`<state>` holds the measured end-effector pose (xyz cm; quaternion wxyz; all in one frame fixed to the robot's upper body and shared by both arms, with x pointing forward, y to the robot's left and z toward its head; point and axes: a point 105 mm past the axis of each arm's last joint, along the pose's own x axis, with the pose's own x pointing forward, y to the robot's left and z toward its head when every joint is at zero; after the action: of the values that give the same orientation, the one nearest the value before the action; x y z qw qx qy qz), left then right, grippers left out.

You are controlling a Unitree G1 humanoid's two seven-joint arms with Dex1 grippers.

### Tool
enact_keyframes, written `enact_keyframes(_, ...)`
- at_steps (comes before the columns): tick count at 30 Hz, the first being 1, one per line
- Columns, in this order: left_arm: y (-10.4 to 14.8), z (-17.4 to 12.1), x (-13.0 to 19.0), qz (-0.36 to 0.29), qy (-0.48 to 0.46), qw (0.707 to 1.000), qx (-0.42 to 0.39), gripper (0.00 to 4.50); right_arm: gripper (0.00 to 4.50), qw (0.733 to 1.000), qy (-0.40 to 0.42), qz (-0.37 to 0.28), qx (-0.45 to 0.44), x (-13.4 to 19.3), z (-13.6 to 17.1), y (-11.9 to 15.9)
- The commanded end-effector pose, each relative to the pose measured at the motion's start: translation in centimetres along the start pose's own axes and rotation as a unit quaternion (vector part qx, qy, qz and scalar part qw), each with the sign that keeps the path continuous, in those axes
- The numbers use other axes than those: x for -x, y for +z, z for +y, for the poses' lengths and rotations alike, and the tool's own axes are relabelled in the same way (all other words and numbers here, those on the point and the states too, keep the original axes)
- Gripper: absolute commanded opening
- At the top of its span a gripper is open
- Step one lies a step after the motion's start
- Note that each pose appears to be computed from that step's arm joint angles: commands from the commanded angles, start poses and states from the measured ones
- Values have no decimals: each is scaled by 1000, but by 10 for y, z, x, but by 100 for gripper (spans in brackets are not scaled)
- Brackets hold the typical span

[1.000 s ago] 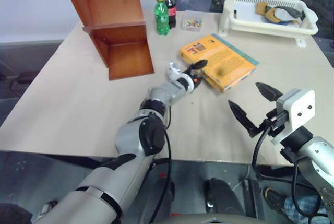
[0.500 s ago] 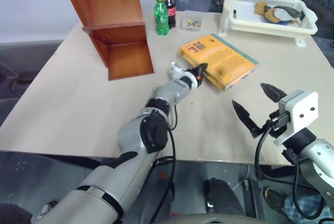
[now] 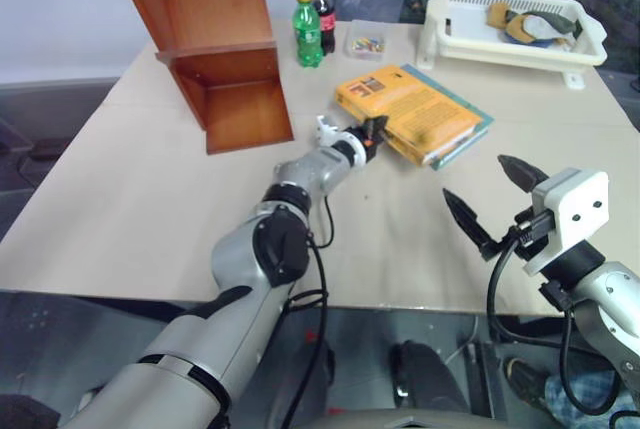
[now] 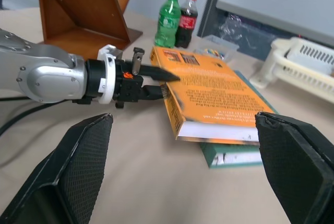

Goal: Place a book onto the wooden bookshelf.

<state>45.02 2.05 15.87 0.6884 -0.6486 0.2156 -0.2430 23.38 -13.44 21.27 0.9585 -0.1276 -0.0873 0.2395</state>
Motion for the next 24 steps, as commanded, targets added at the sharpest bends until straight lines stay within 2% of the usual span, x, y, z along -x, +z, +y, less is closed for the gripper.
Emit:
enact_keyframes(1,6,-15,0,-4,-23,1000,-7,61,450,1000,5,-14,8,-1,1,7)
enact_keyframes(6,10,-33,3,15,-49,998,-30,61,450,1000,5,-13,10,-2,0,6)
enact_keyframes(8,7,-47,6,46,-72,989,-122,61,450,1000,5,-15,9,-3,0,7)
enact_keyframes(10,-3,-70,15,86,-114,958,-250,61,450,1000,3,-18,6,-3,0,8)
enact_keyframes(13,-24,-100,39,105,-171,869,-452,61,450,1000,3,-21,2,-4,-1,8)
enact_keyframes(16,-36,-123,66,103,-213,770,-593,61,450,1000,4,-23,-3,-5,-2,8)
enact_keyframes(17,-38,-127,71,100,-217,746,-622,61,450,1000,4,-23,-4,-5,-3,8)
enact_keyframes(18,-34,-141,79,84,-224,693,-680,61,450,1000,5,-26,-6,-5,-3,9)
enact_keyframes(21,-32,-184,104,61,-238,491,-836,61,450,999,8,-32,-11,-7,-6,10)
enact_keyframes(24,-29,-213,117,59,-227,352,-906,61,450,999,14,-34,-15,-10,-7,10)
